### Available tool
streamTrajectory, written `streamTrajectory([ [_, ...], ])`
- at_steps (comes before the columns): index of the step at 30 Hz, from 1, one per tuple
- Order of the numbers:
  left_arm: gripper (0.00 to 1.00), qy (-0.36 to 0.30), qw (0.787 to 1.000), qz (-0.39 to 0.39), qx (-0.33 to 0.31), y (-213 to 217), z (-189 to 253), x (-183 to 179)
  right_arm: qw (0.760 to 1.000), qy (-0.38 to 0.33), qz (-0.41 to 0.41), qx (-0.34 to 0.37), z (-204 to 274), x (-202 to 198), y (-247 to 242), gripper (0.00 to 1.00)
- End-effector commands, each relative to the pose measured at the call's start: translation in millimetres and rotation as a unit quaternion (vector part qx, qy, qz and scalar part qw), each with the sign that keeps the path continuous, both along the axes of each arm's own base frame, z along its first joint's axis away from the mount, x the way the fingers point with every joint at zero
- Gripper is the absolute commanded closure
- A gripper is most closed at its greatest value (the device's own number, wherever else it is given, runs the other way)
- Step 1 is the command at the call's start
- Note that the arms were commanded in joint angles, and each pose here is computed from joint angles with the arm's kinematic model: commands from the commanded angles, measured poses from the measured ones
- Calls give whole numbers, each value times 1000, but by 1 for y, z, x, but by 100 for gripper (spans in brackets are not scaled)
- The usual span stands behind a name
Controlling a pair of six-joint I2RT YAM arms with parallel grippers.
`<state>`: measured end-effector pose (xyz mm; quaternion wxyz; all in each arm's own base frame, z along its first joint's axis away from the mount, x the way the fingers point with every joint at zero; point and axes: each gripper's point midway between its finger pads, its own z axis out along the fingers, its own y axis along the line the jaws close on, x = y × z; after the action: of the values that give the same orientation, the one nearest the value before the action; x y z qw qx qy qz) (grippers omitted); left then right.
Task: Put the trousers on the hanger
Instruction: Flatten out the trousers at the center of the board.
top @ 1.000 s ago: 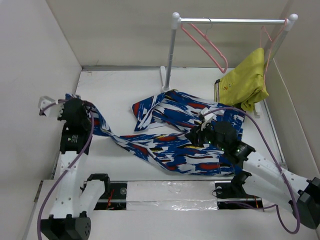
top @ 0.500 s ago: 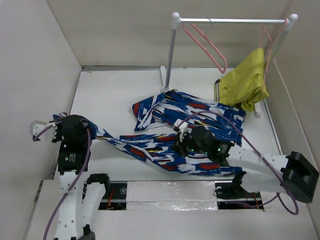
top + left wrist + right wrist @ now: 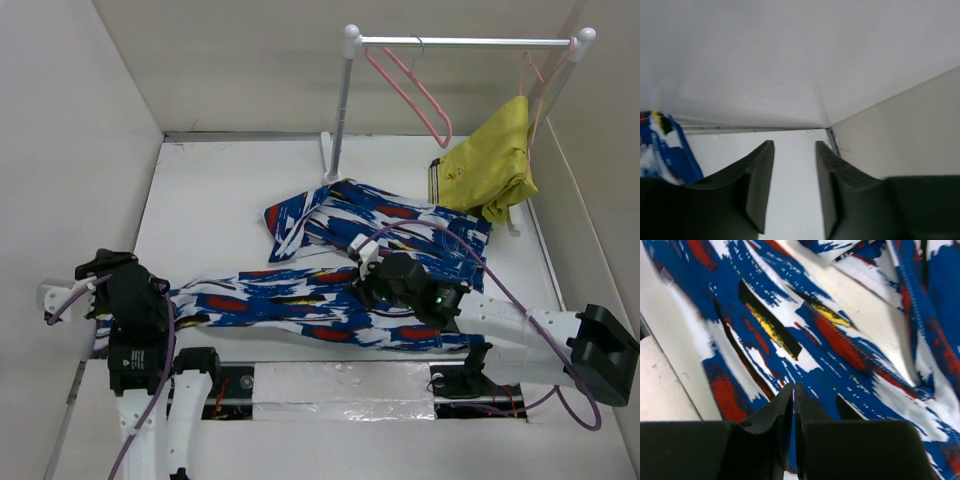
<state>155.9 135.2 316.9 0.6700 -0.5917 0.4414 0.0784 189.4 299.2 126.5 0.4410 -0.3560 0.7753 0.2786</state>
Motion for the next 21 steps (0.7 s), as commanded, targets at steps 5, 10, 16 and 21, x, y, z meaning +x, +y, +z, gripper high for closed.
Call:
streamTrajectory([
  [5, 76, 43, 960, -273, 39, -73, 0, 109, 996, -47, -76, 23, 32, 30, -21, 99],
  [10, 78, 96, 891, -445, 4, -167, -45, 194, 990, -55, -122, 35, 47, 44, -41, 100],
  [16, 70, 243, 826, -508, 17, -271, -132, 226, 980, -64, -181, 56, 62, 64, -76, 100],
  [21, 62, 233, 820, -522, -42, -278, -183, 206, 980, -63, -180, 57, 63, 66, -84, 98],
])
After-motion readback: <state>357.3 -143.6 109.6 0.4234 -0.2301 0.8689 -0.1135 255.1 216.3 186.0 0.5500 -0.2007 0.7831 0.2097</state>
